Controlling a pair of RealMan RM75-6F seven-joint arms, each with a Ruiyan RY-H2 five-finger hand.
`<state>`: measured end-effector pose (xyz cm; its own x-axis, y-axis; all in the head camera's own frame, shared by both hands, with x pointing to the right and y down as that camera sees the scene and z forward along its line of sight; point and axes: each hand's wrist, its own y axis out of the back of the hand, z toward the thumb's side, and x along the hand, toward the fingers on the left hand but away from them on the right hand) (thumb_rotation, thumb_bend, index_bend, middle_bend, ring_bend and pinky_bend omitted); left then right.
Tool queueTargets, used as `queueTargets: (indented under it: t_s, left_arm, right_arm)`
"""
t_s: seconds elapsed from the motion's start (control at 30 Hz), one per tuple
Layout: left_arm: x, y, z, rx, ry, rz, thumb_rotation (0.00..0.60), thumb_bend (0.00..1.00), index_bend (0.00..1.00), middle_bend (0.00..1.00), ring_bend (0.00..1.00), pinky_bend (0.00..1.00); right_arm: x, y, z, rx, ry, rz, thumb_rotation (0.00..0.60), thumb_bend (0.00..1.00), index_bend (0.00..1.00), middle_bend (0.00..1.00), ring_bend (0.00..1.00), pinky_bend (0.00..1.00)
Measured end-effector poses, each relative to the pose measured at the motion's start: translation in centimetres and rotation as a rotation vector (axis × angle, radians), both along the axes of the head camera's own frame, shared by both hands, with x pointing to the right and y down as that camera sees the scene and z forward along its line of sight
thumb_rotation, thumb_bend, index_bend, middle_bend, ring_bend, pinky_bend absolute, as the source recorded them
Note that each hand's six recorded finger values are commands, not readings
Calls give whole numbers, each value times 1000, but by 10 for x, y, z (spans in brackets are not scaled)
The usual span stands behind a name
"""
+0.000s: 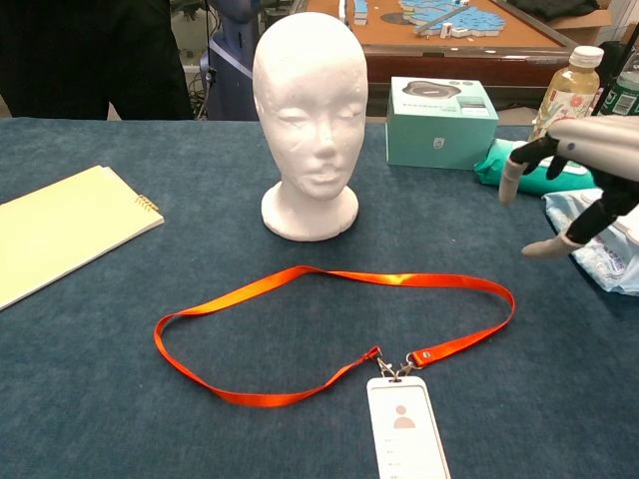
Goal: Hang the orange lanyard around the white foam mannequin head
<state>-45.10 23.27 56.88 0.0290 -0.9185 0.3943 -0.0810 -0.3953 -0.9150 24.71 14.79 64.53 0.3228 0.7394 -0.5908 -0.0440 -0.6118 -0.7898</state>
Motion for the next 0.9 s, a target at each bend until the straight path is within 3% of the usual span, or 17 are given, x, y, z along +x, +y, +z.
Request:
queueTargets:
  t_s: [0.47,0.9]
  left_arm:
    - [1,4,0,3,21,1,600,115,147,199,204,141]
    - [-9,9,3,-3,25,-23,600,115,147,199,204,141]
  right_arm:
    - [-50,-4,46,1,81,-35,600,147,472,303,196,256]
    - [-75,-1,81,-29,168,-63,600,225,519,305,195,256]
